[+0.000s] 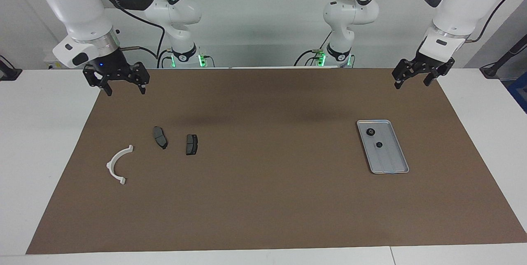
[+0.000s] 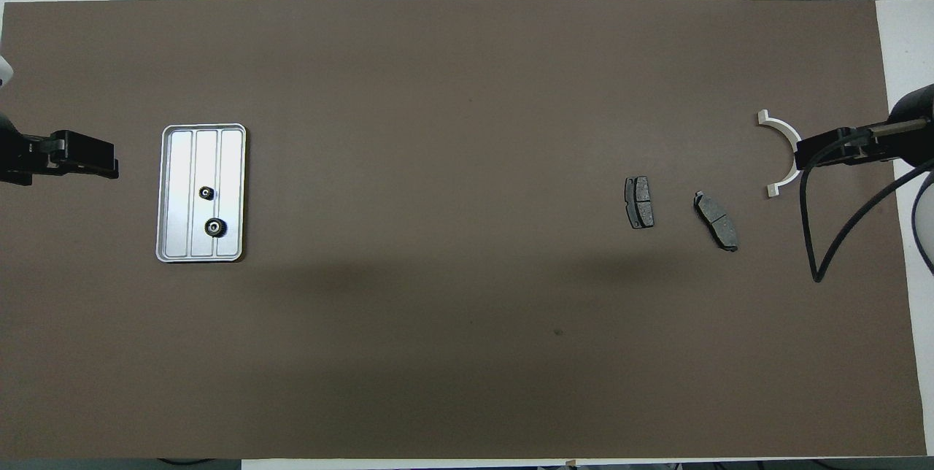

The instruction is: Place bearing gear from tray to pile

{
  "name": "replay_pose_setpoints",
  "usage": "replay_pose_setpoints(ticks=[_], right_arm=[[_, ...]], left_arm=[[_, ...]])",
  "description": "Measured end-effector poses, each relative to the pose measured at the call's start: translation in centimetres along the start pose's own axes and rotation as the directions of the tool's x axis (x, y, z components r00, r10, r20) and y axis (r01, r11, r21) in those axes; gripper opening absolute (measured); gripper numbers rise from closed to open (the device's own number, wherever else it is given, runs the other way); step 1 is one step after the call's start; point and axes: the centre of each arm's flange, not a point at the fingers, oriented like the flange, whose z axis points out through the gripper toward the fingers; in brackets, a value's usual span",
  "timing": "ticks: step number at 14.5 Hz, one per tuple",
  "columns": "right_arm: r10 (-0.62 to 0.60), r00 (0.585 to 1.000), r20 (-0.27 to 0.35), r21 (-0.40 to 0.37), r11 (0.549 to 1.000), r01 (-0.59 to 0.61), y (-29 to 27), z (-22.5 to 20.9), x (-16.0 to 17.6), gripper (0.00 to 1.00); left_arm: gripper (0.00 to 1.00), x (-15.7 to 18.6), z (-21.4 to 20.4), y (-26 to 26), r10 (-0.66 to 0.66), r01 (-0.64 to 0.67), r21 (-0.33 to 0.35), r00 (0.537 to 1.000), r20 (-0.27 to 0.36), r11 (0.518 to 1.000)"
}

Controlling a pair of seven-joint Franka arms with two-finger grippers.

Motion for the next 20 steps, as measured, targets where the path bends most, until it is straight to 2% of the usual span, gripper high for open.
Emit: replay_pose_setpoints(ticks=[7,13,17,20], right_arm=[[0.001,1.000,0.000,0.000,1.000,-0.001,0.0,0.0,0.0,1.00],[0.000,1.000,-0.003,0.000,1.000,0.000,0.0,0.0,0.0,1.00],[-0.001,1.000,-0.003,0.000,1.000,0.001,0.0,-0.1,0.0,1.00],[0.000,1.000,-0.003,0.000,1.000,0.000,0.0,-0.1,0.0,1.00]], left_arm=[[1.00,0.0,0.0,0.2,0.003,-0.003,0.000,1.000,0.000,1.000],[1.00,-0.3,0.8,-0.3,-0.010,0.010,0.002,0.999,0.037,1.000],[1.00,-0.7,4.9,-0.2,-0.044,0.044,0.000,0.999,0.000,0.999],[1.00,-1.0,7.9,0.0,-0.113,0.113,0.000,0.994,0.000,0.994]])
